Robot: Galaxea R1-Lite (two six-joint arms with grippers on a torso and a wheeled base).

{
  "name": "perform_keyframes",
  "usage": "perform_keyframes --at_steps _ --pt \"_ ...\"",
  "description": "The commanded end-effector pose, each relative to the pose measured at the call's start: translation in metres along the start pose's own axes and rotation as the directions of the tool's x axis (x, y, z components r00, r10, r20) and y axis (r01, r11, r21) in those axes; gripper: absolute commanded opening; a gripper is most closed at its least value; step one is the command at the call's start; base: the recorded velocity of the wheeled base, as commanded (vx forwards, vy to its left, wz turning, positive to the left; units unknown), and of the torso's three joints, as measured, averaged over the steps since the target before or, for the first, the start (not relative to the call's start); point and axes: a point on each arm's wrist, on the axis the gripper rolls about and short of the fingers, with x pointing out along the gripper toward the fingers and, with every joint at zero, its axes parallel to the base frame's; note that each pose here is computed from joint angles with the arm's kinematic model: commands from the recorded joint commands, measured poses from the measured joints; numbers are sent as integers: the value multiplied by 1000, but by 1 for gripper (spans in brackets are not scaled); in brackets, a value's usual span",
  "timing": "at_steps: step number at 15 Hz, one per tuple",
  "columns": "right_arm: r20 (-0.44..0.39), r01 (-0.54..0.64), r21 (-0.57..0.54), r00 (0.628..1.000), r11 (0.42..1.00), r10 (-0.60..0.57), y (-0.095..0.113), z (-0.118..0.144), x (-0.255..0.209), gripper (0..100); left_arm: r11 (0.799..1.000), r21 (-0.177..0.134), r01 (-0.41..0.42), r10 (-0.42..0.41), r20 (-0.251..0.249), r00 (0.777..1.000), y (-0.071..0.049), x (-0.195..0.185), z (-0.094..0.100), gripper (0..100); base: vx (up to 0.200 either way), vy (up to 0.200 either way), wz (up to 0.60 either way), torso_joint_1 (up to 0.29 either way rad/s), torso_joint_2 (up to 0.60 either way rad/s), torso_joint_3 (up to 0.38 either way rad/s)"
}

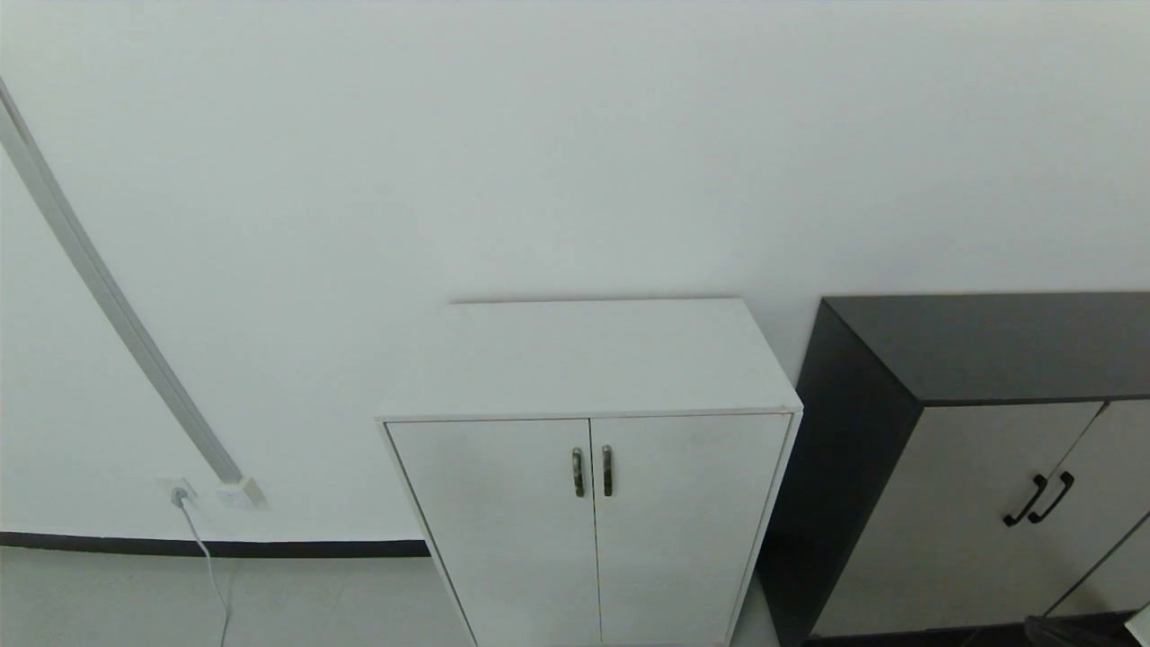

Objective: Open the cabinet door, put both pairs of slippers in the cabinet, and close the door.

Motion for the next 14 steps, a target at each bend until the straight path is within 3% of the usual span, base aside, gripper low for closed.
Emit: perform_keyframes --at_steps 1,4,9,14 --pt "102 -93 -21 990 995 94 0 -17 -36 0 1000 0 0 0 2 1000 0 0 0 0 0 0 0 0 0 0" --pt "86 -147 -37 985 988 149 -1 -31 -51 0 1000 0 0 0 2 1000 0 0 0 0 0 0 0 0 0 0" --pt "124 -142 -35 982 989 145 -3 -35 -60 0 1000 0 0 0 0 1000 0 0 0 0 0 0 0 0 0 0" --pt "155 -112 -15 981 994 113 -4 -55 -63 0 1000 0 0 0 2 1000 0 0 0 0 0 0 0 0 0 0"
